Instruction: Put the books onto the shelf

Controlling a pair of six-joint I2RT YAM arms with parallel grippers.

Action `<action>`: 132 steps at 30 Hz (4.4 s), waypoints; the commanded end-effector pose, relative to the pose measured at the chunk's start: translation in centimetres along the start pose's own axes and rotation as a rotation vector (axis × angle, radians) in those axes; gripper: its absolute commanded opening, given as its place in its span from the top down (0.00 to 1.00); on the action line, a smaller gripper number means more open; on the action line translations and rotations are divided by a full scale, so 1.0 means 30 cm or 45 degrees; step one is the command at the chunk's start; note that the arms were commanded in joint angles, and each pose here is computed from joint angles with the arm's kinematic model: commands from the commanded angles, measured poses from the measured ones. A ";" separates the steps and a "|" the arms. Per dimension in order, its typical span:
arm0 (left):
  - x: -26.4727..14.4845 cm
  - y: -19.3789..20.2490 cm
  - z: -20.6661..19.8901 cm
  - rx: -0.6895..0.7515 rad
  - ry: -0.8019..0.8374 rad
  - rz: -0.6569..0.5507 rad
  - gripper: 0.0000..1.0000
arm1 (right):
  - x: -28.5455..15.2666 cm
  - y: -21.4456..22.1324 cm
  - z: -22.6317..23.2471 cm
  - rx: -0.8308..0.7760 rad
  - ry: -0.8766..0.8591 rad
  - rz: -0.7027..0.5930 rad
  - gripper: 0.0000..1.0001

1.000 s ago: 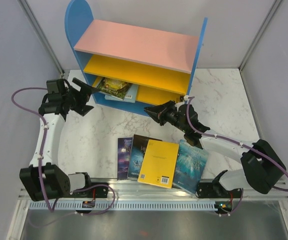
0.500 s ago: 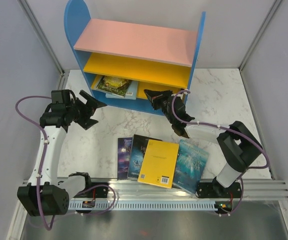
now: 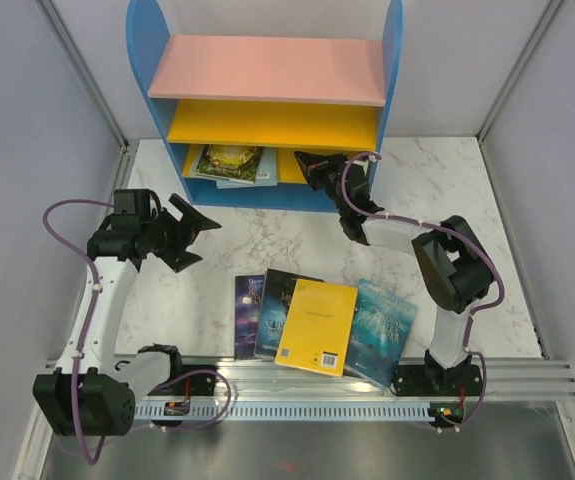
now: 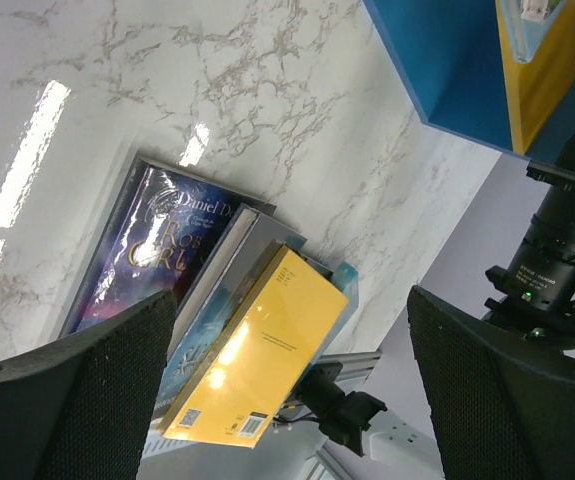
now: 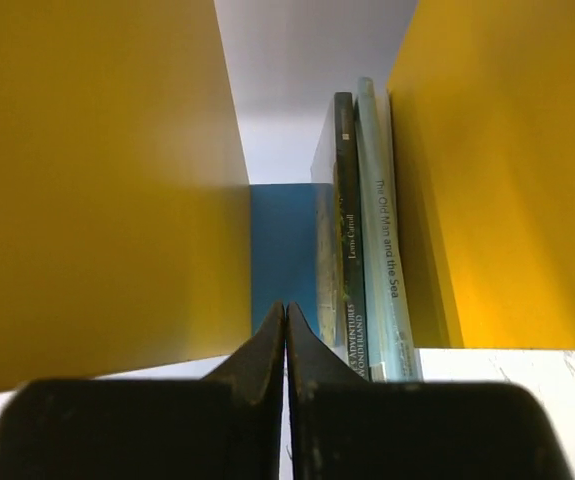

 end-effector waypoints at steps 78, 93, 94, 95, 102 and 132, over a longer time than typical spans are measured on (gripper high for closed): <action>-0.270 0.212 0.126 0.145 -0.155 0.111 0.00 | 0.540 0.586 -0.334 0.236 0.113 0.011 0.89; -0.284 0.208 0.141 0.093 -0.148 0.025 0.00 | 0.324 0.269 -0.217 -0.023 0.110 0.103 0.45; -0.287 0.208 0.142 0.093 -0.146 0.020 0.00 | 0.281 0.236 -0.200 -0.041 0.119 0.103 0.43; -0.288 0.208 0.140 0.088 -0.144 0.016 0.00 | 0.260 0.215 -0.187 -0.055 0.117 0.104 0.41; -0.285 0.222 0.166 0.048 -0.142 -0.003 0.00 | 0.071 0.073 -0.062 -0.135 0.045 0.102 0.29; -0.288 0.195 0.158 0.043 -0.124 -0.081 0.00 | 0.238 -0.264 0.230 -0.135 -0.118 -0.086 0.22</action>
Point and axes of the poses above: each gripper's point midway between its finger pads, its own x axis out along the fingers, its own z axis along the line the jaws close on, y = z × x, the point moved 2 cm from there along -x, back along the fingers, and after that the axes turned 3 degrees about -x, right-handed, at the moved point
